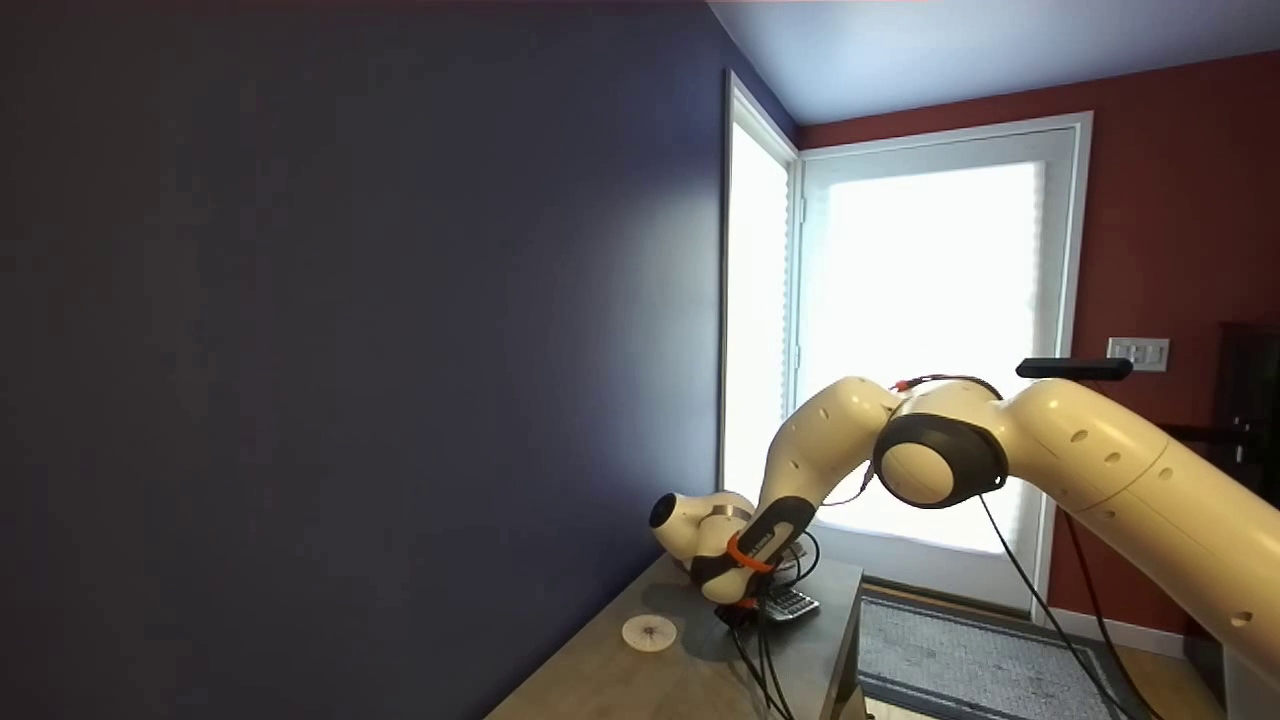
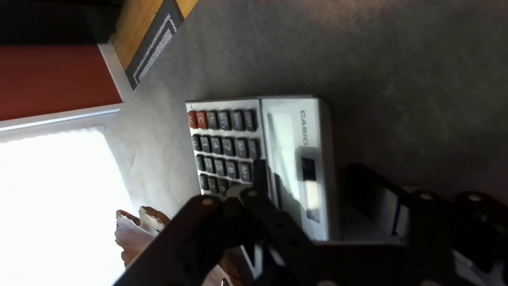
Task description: Move the calculator to the left
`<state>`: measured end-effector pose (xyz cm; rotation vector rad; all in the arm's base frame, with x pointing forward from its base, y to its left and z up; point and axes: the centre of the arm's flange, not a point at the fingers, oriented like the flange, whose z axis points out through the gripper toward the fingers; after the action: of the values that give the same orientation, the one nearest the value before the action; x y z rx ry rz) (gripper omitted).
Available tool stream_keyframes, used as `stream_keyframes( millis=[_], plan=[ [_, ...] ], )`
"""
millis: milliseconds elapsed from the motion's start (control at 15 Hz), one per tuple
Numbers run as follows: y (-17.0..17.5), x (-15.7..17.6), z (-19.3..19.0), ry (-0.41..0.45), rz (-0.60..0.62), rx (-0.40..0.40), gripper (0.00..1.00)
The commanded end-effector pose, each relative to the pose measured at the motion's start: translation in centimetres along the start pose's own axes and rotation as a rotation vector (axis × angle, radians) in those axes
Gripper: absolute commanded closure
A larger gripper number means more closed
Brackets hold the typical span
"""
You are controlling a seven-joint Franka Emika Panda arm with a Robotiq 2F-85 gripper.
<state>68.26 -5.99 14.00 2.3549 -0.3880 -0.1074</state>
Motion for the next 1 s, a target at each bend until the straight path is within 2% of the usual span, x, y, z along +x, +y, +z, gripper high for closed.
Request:
stream_keyframes(
  millis=[0,133,267,333,400,467,600,667,800,933],
  plan=[
    [-1.5,0.9,0.2,0.035,0.021,-0.074,0.49],
    [-1.8,0.9,0.0,0.049,0.023,-0.087,0.58],
    [-1.9,1.0,-0.1,0.059,0.026,-0.097,0.59],
    [-2.0,1.0,-0.2,0.065,0.028,-0.099,0.64],
    [-2.0,1.0,-0.2,0.069,0.03,-0.102,0.63],
    [-1.9,1.1,-0.3,0.073,0.033,-0.104,0.68],
    [-1.7,1.2,-0.4,0.08,0.037,-0.108,0.71],
    [-1.6,1.3,-0.5,0.084,0.041,-0.11,0.76],
    [-1.2,1.3,-0.7,0.09,0.047,-0.116,0.75],
    [-0.7,1.3,-1.3,0.099,0.055,-0.121,0.82]
  ],
)
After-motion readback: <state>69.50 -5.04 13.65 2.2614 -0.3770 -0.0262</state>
